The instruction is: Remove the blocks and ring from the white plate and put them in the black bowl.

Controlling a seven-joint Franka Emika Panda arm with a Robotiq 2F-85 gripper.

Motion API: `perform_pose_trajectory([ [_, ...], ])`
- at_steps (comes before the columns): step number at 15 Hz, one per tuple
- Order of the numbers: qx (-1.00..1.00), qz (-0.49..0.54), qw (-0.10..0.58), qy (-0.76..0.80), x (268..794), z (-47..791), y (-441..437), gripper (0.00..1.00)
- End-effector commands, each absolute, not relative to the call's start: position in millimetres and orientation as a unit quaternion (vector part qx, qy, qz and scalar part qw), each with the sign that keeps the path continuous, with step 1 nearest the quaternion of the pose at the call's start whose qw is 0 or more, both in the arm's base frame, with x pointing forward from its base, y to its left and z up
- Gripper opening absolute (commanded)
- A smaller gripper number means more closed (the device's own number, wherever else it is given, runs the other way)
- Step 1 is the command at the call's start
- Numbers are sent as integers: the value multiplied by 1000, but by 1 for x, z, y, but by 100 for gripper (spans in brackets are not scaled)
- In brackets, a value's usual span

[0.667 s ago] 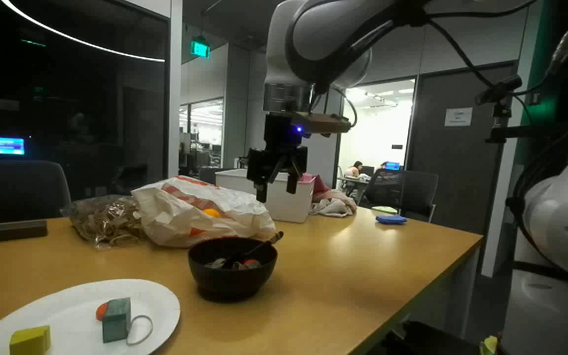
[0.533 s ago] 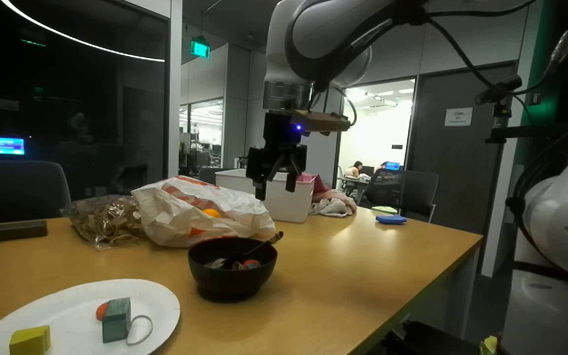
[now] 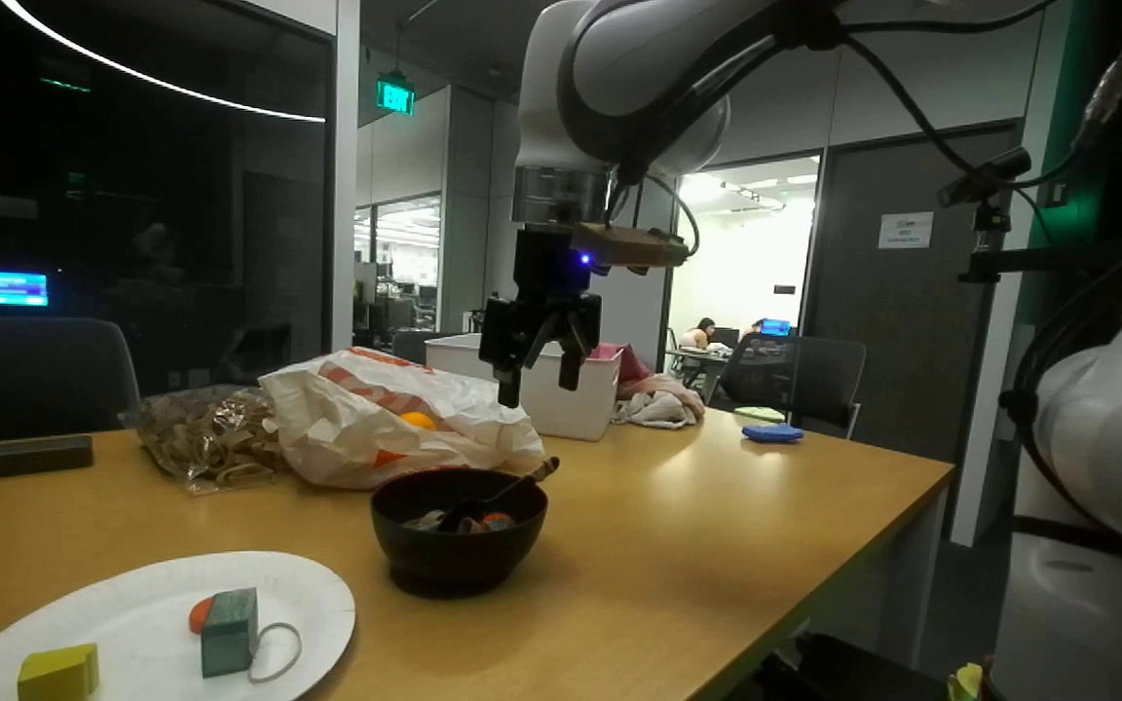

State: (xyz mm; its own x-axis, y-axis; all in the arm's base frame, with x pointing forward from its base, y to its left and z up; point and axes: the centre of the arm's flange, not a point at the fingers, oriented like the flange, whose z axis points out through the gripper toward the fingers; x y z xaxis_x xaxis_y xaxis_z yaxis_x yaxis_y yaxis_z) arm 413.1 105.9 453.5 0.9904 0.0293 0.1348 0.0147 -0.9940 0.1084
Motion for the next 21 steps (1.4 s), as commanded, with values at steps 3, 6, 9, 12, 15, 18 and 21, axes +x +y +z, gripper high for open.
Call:
perform_pose_trajectory([
  [3, 992, 27, 1, 120, 402, 424, 199, 100],
  [6, 984, 12, 5, 180, 397, 405, 250, 100],
  [9, 975, 9, 12, 223, 405, 385, 288, 100],
  [12, 972, 6, 9, 235, 427, 364, 314, 100],
  [15, 971, -2, -12, 237, 447, 348, 332, 100],
  [18, 973, 9, -44, 226, 465, 337, 354, 100],
  [21, 977, 45, -57, 200, 479, 327, 363, 100],
])
